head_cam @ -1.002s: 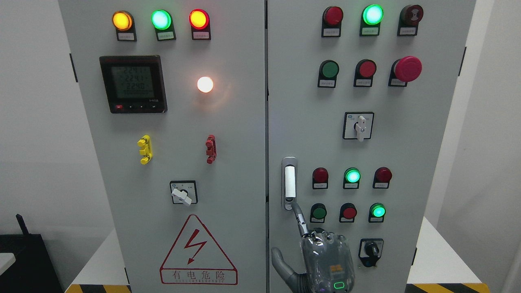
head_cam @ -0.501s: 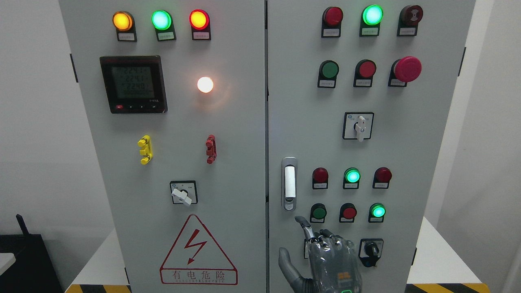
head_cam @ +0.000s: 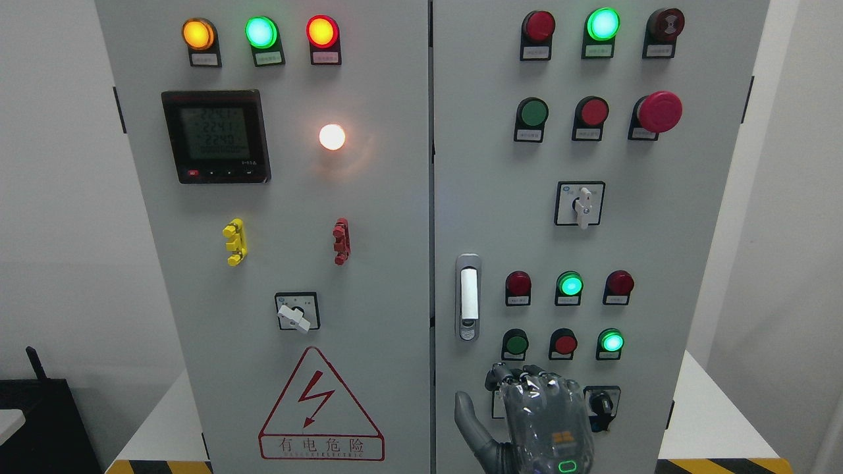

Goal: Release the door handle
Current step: 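Move the right hand up beside the silver latch handle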

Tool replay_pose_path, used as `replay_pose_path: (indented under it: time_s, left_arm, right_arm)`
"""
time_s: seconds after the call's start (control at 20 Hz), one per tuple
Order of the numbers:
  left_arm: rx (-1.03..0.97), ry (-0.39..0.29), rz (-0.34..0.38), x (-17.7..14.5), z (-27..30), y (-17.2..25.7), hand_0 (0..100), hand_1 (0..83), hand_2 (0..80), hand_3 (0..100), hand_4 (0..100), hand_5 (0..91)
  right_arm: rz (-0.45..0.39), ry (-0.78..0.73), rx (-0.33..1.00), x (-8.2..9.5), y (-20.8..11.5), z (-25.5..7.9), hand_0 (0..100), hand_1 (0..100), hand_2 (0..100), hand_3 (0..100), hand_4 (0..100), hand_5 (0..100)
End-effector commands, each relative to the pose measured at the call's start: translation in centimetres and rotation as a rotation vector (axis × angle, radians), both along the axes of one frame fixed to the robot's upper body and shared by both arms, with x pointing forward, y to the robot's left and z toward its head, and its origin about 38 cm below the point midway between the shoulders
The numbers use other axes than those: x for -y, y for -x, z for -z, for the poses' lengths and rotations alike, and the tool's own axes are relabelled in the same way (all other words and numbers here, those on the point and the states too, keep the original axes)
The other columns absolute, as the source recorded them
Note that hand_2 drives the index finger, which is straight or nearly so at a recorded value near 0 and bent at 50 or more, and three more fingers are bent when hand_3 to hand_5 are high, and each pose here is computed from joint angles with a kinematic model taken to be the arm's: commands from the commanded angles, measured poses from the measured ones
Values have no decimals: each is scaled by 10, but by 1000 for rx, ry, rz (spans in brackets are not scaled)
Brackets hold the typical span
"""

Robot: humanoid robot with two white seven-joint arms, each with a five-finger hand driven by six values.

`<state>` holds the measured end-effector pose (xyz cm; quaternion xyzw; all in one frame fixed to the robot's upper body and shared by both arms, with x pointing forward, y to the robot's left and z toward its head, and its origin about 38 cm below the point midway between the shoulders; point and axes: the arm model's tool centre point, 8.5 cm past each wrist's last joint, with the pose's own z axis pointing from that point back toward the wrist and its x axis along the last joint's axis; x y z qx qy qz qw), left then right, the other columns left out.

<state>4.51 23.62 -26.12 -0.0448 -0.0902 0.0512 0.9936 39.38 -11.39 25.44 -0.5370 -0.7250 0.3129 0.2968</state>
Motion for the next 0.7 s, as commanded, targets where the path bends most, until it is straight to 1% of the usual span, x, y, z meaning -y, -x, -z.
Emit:
replay_pose_path:
  time_s: [0.0, 0.2, 0.25, 0.35, 0.5, 0.65]
  left_arm:
    - [-18, 0, -12, 0, 0, 6, 120, 389, 0, 0, 0, 0]
    - [-16, 0, -12, 0, 0, 6, 120, 389, 0, 0, 0, 0]
    - [-16, 0, -12, 0, 0, 5, 120, 389, 0, 0, 0, 0]
    - [-16, 0, -12, 0, 0, 5, 120, 389, 0, 0, 0, 0]
    - [-18, 0, -12, 0, 0, 6, 120, 389, 0, 0, 0, 0]
    - [-18, 0, -12, 0, 0, 6, 120, 389, 0, 0, 0, 0]
  right_arm:
    - [34, 45, 56, 4, 3, -23, 376, 0, 931, 1000, 920, 919]
    - [44, 65, 43, 4, 2, -23, 286, 0, 961, 1000, 922, 918]
    - [45, 67, 45, 4, 2, -23, 278, 0, 965, 1000, 924, 919]
    - [53, 73, 57, 3, -1, -29, 232, 0, 986, 1000, 932, 931]
    - [68, 79, 66, 6, -5, -37, 200, 0, 989, 1000, 964, 940]
    - [70, 87, 66, 5, -9, -42, 188, 0, 985, 1000, 984, 942]
